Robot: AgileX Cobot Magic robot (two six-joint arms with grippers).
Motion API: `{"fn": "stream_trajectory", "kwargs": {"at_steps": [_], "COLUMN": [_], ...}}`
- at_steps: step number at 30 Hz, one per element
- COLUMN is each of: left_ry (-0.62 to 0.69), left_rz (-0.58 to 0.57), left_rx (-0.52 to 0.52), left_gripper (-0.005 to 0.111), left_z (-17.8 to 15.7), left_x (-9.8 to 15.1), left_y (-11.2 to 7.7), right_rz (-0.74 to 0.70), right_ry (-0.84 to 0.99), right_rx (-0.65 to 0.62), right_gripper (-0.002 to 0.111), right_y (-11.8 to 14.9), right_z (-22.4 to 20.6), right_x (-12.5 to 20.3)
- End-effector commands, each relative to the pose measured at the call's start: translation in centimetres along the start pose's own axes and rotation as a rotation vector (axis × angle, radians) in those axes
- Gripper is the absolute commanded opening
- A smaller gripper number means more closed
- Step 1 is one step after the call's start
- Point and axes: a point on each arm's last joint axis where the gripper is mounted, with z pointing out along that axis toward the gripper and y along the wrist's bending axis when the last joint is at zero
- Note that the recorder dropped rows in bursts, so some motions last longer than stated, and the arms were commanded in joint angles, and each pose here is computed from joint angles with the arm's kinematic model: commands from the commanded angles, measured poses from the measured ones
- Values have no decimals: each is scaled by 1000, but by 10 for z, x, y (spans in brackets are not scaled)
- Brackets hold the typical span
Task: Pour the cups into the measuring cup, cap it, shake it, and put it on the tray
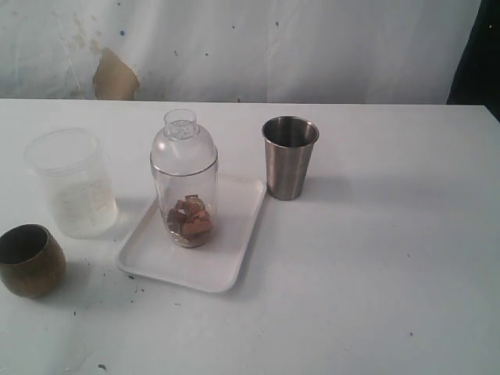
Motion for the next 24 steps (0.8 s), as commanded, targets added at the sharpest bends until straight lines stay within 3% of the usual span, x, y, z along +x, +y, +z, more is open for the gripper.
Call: {"fn": "stream_trajectory", "kwargs": {"at_steps": [1,11,15,20,24], "left_ry": [-11,-13,3,-39,-118], "left_rz": [7,14,135,324,339], "left_rx": [3,9,29,149,186], "left_gripper": [0,0,0,0,0], "left_z": [0,-1,0,9,9], "left_x": [0,0,4,22,30], "left_y": [0,0,-1,-5,-3], "right_rz": [-11,-11,-11,-11,-11], "right_ry": [1,1,1,1,1], "right_rx": [-1,-1,-1,-1,-1], "right_gripper": [0,0,0,0,0], "right_y": [0,0,0,0,0], "right_z": [0,0,0,0,0], "right_x": [1,1,1,1,1]}}
